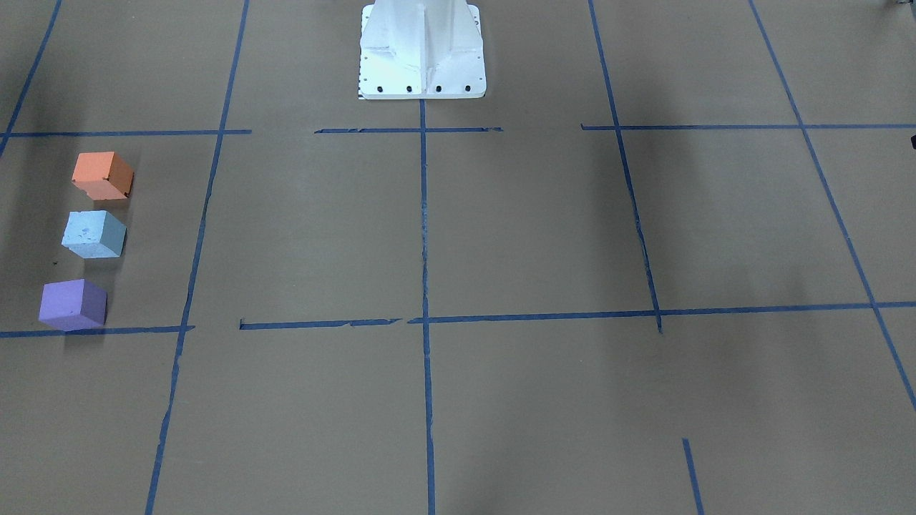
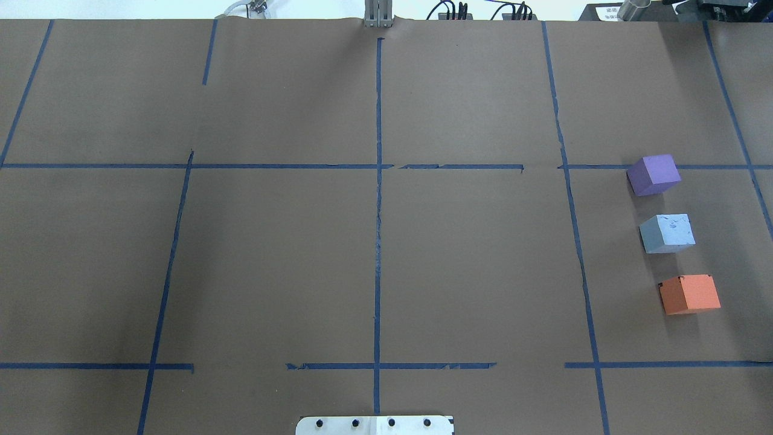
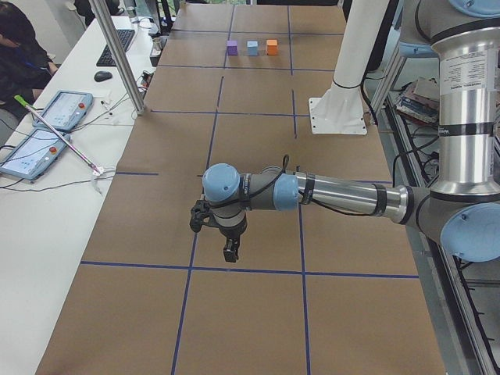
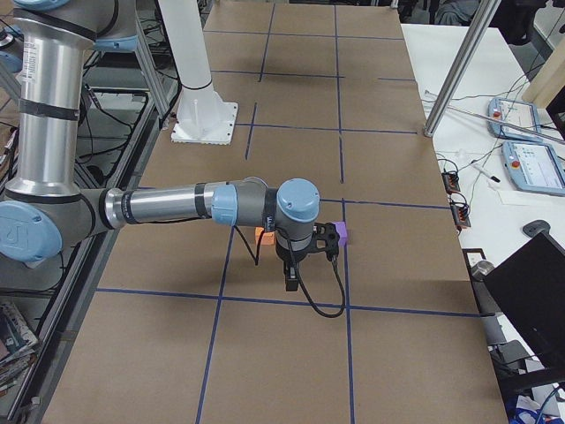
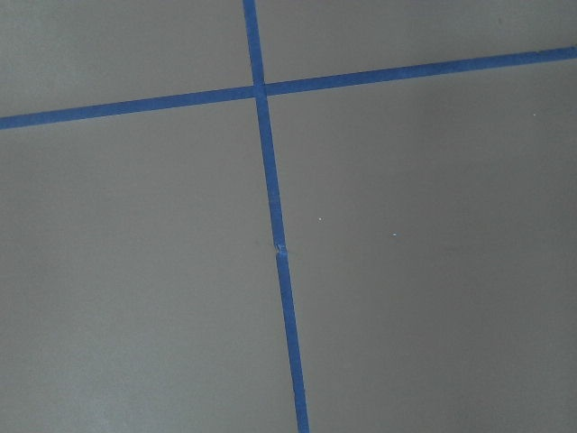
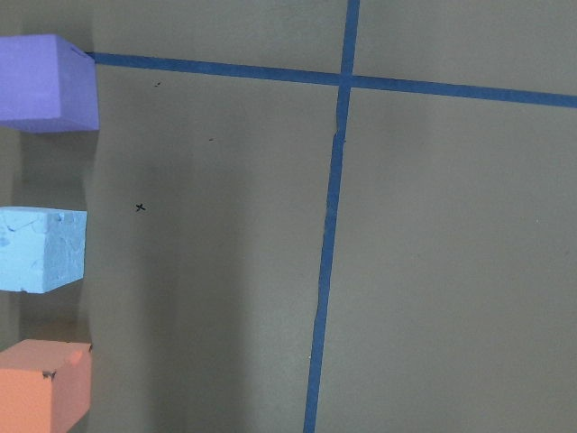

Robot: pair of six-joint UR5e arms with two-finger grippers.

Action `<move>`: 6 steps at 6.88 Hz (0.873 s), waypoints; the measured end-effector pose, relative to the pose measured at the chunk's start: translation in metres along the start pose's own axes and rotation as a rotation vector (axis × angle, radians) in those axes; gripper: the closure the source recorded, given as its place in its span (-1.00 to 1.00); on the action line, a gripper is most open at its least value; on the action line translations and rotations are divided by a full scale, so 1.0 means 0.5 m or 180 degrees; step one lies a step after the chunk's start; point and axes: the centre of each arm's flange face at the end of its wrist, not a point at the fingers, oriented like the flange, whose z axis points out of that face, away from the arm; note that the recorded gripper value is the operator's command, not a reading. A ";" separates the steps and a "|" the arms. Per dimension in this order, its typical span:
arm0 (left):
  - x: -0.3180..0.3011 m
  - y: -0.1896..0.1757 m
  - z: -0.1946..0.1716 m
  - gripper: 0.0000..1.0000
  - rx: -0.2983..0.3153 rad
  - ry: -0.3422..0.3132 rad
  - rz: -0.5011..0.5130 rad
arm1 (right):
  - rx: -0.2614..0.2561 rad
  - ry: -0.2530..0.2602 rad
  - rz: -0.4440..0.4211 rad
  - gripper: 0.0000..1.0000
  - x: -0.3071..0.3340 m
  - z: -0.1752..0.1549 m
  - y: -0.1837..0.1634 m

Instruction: Place blue block between orange and purple blocks

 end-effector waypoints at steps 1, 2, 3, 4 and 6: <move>-0.005 0.007 0.007 -1.00 -0.0036 -0.0035 -0.0012 | 0.0007 0.0000 -0.0005 -1.00 0.000 0.000 0.000; -0.006 0.010 0.008 -1.00 -0.0045 -0.0054 -0.0012 | 0.0011 0.0000 -0.0009 -1.00 0.000 0.000 -0.001; -0.002 0.010 0.005 -1.00 -0.0038 -0.0061 -0.0001 | 0.0012 0.0000 -0.0011 -1.00 0.000 0.000 -0.001; -0.001 0.010 0.004 -1.00 -0.0035 -0.0064 0.0003 | 0.0012 0.0000 -0.0012 -1.00 -0.001 0.000 -0.001; 0.002 0.011 0.002 -1.00 -0.0027 -0.0068 0.0012 | 0.0015 0.0001 -0.0017 -1.00 -0.002 -0.001 -0.001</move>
